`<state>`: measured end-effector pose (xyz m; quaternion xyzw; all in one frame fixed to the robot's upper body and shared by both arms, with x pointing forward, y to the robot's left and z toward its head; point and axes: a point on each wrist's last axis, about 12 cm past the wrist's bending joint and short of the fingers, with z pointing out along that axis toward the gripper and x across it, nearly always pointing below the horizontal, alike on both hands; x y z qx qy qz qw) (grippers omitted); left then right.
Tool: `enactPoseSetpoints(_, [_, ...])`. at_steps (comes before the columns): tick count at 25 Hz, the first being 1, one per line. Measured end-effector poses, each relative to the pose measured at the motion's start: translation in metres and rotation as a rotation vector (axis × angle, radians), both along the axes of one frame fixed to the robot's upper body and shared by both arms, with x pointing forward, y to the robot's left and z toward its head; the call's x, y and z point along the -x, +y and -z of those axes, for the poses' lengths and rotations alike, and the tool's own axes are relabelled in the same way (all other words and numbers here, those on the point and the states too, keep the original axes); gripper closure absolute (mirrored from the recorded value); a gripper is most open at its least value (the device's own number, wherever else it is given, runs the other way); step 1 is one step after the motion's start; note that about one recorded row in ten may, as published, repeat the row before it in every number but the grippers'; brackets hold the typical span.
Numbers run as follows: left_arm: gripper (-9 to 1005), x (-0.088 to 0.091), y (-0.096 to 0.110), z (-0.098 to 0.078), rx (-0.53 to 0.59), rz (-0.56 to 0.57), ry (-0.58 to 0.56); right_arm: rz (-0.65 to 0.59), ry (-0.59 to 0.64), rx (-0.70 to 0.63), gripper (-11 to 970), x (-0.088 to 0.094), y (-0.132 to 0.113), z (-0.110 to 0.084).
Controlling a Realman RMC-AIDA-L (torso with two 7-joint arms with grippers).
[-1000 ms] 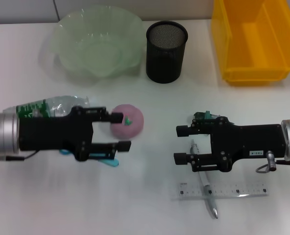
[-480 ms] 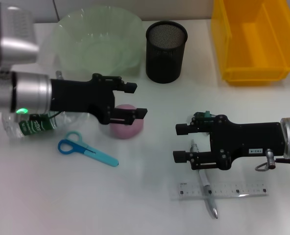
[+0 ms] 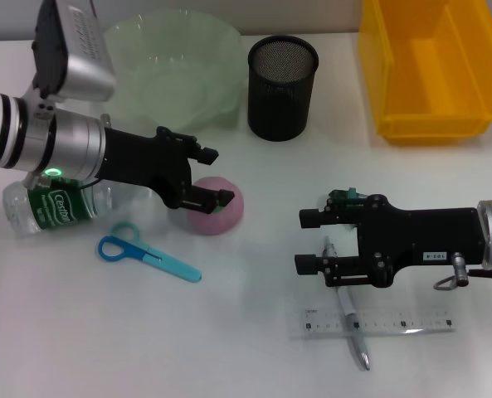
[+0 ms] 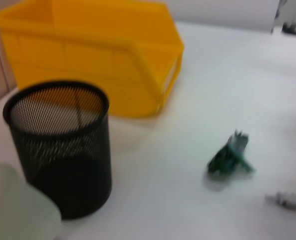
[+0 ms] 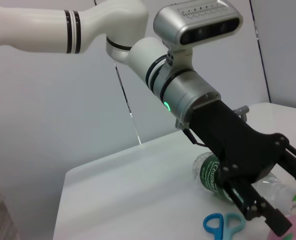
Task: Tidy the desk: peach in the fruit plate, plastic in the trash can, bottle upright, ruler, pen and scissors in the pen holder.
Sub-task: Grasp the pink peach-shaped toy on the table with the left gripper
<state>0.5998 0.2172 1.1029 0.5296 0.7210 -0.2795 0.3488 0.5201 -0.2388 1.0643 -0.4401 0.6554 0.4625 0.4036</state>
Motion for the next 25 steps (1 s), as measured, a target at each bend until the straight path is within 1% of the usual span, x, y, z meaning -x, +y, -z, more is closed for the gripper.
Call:
enactPoseSetpoints(1, [272, -0.002, 0.000, 0.001, -0.030, -0.006, -0.001, 0.001, 0.001, -0.001, 259, 0.000, 0.000, 0.000])
enactPoseSetpoints(3, [272, -0.002, 0.000, 0.001, -0.030, -0.006, -0.001, 0.004, 0.002, -0.002, 259, 0.001, -0.001, 0.000])
enactPoseSetpoints(4, [273, -0.007, -0.005, 0.007, -0.121, -0.020, -0.007, 0.005, 0.002, -0.003, 259, 0.001, -0.001, 0.000])
enactPoseSetpoints(7, [273, -0.008, -0.009, 0.009, -0.148, -0.015, -0.007, 0.005, 0.002, -0.003, 260, 0.001, -0.001, 0.000])
enactPoseSetpoints(9, [273, -0.008, -0.015, 0.009, -0.174, 0.001, -0.004, 0.006, 0.002, -0.002, 260, 0.001, -0.001, 0.000])
enactPoseSetpoints(22, [274, -0.011, -0.018, 0.006, -0.185, 0.006, -0.023, 0.010, -0.001, 0.002, 260, -0.001, 0.000, 0.001])
enactPoseSetpoints(25, [318, -0.011, -0.018, 0.006, -0.186, 0.003, -0.020, 0.009, -0.002, 0.003, 259, -0.001, 0.000, 0.000])
